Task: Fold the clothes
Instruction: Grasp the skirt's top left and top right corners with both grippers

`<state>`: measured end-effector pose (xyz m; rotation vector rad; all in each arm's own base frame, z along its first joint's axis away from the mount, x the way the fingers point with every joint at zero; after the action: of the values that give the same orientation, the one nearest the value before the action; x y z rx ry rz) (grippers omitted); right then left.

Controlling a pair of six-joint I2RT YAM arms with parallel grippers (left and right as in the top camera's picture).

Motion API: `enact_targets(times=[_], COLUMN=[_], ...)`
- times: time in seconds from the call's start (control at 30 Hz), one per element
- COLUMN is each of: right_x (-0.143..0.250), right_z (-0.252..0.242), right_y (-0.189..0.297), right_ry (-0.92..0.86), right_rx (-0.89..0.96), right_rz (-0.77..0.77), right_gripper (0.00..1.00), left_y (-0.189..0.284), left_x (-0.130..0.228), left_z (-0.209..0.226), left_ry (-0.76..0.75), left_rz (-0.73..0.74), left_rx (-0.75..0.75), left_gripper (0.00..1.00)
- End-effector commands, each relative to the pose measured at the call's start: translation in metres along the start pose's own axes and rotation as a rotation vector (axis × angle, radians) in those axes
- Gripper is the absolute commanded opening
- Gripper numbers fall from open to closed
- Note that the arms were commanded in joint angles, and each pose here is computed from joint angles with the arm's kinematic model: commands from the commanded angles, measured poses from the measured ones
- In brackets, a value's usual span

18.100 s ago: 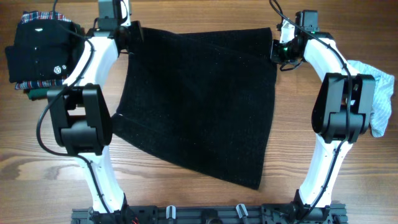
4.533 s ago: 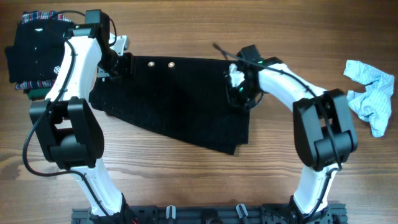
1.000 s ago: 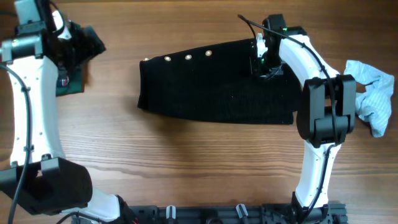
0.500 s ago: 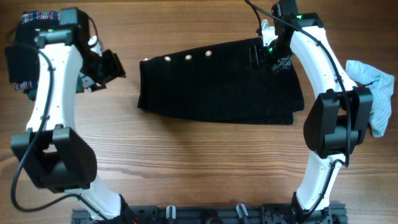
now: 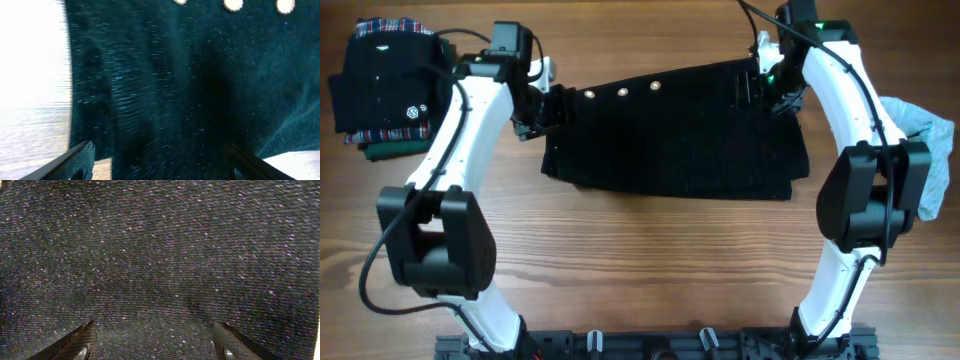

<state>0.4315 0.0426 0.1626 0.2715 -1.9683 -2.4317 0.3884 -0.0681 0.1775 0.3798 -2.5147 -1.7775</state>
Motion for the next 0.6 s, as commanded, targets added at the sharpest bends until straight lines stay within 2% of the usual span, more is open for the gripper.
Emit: enact_targets(times=[0.0,0.2,0.27,0.37,0.53,0.57], right_x=[-0.003,-0.003,-0.003,-0.004,-0.004,-0.004], right_z=[-0.002,-0.003,-0.003,-0.003,-0.003,-0.003], right_y=[0.010,0.010,0.010,0.010,0.010,0.010], right_ry=[0.004,0.005,0.005,0.006,0.006,0.005], right_rx=[-0.012,-0.012,-0.012,-0.011,-0.011,-0.010], right_rz=[-0.029,-0.030,-0.032,-0.035,-0.035,-0.035], right_gripper=[0.75,0.75,0.75,0.75,0.75,0.75], left_y=[-0.028,-0.048,-0.050,-0.050,-0.050,-0.050], left_x=[0.005,0.009,0.008,0.007,0.003,0.002], left_z=[-0.002,-0.002,-0.001,-0.001,0.001,0.000], left_ry=[-0.021,-0.021,-0.020,-0.022,-0.028,-0.030], left_rz=[0.079,0.129,0.133,0.126,0.098,0.094], left_rx=[-0.001,-0.017,-0.019,-0.025,-0.042,-0.041], left_gripper=[0.81,0.71,0.58,0.31,0.06,0.04])
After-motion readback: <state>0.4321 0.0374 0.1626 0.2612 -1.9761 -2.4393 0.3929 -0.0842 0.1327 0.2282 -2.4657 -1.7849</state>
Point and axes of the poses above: each gripper's point midway between its finger pads, its own y axis back along the fingers, its own z axis along the line the jaws close on, x = y × z, the point moved 8 cm from there along y, back along the fingers, and after that the axes turned 4 degrees about y, right-handed, at the moved point
